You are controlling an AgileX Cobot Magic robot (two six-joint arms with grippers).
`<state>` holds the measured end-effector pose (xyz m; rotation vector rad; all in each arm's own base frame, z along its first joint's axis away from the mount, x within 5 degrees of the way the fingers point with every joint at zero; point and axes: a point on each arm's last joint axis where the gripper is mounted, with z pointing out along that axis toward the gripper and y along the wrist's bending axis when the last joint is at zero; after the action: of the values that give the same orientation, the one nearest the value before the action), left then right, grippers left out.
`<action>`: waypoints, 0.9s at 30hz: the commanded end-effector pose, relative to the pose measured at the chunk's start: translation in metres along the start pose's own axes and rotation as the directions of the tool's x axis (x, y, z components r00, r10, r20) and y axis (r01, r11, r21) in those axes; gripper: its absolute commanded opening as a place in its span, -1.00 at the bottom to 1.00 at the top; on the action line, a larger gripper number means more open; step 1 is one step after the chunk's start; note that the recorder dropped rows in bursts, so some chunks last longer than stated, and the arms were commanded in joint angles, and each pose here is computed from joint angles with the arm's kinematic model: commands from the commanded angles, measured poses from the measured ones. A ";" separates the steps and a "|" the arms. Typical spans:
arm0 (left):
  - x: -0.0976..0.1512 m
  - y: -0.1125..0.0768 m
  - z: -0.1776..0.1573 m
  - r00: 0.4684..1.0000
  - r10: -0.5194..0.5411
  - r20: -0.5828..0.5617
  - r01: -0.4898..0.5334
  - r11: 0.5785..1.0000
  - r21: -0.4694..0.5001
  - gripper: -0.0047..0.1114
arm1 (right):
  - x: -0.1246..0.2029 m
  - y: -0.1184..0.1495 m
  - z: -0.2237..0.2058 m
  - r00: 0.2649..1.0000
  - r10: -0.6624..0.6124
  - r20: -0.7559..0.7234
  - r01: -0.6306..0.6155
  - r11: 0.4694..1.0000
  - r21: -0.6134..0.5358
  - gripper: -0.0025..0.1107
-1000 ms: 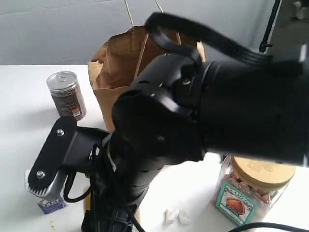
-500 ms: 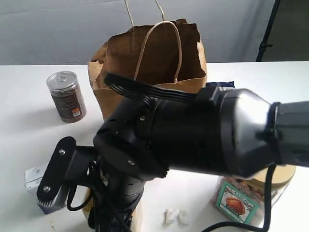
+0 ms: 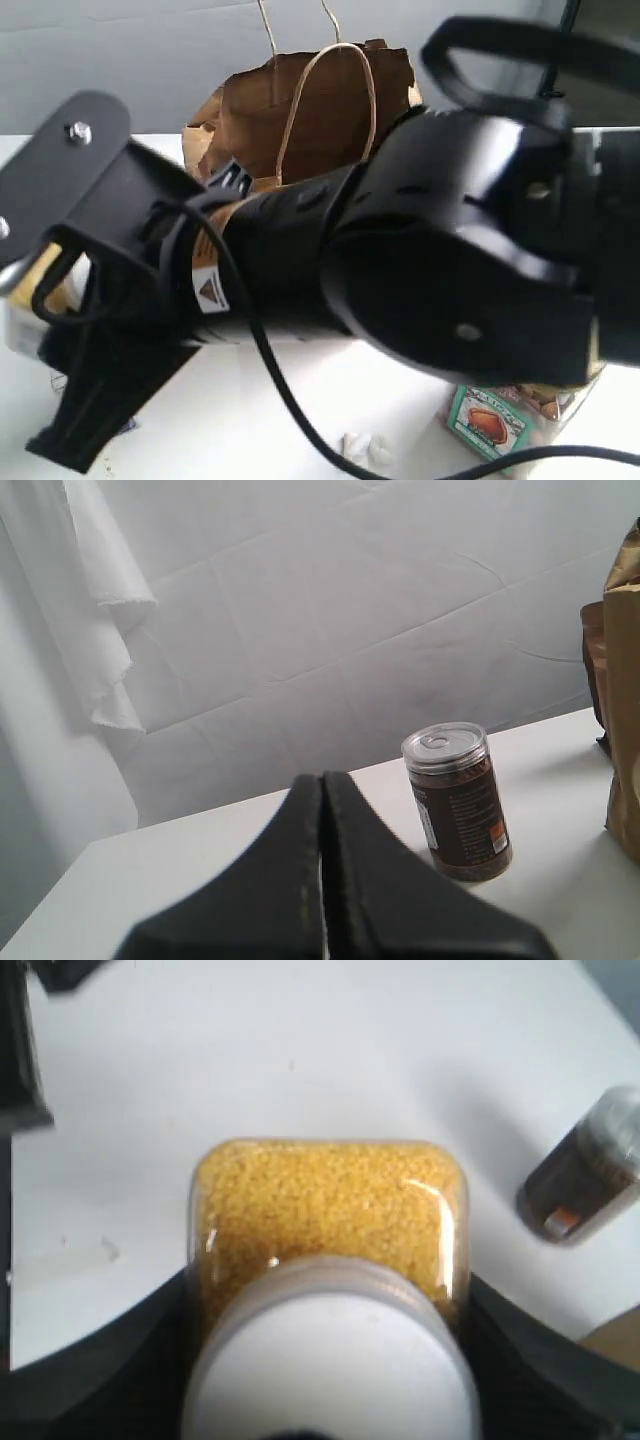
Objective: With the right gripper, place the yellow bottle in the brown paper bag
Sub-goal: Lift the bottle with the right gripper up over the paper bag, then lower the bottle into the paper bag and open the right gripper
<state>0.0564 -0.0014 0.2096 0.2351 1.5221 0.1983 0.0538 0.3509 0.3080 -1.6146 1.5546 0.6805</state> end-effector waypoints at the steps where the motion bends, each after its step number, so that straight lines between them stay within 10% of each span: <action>1: 0.001 -0.001 0.000 1.000 -0.009 0.004 0.009 1.000 0.004 -0.92 | -0.037 -0.013 -0.025 0.978 -0.054 0.200 0.040 0.997 0.073 -0.96; 19: 0.001 -0.001 0.000 1.000 -0.009 0.004 0.009 1.000 0.004 -0.92 | -0.082 -0.125 -0.086 0.944 -0.097 0.314 -0.060 0.888 0.455 -0.96; 27: 0.001 -0.001 0.000 1.000 -0.009 0.004 0.009 1.000 0.004 -0.92 | -0.057 -0.160 -0.094 0.989 -0.005 0.151 -0.082 0.823 0.562 -0.96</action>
<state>0.0564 -0.0014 0.2096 0.2351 1.5221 0.1983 0.1864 0.3081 0.4208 -1.0986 1.5266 0.3254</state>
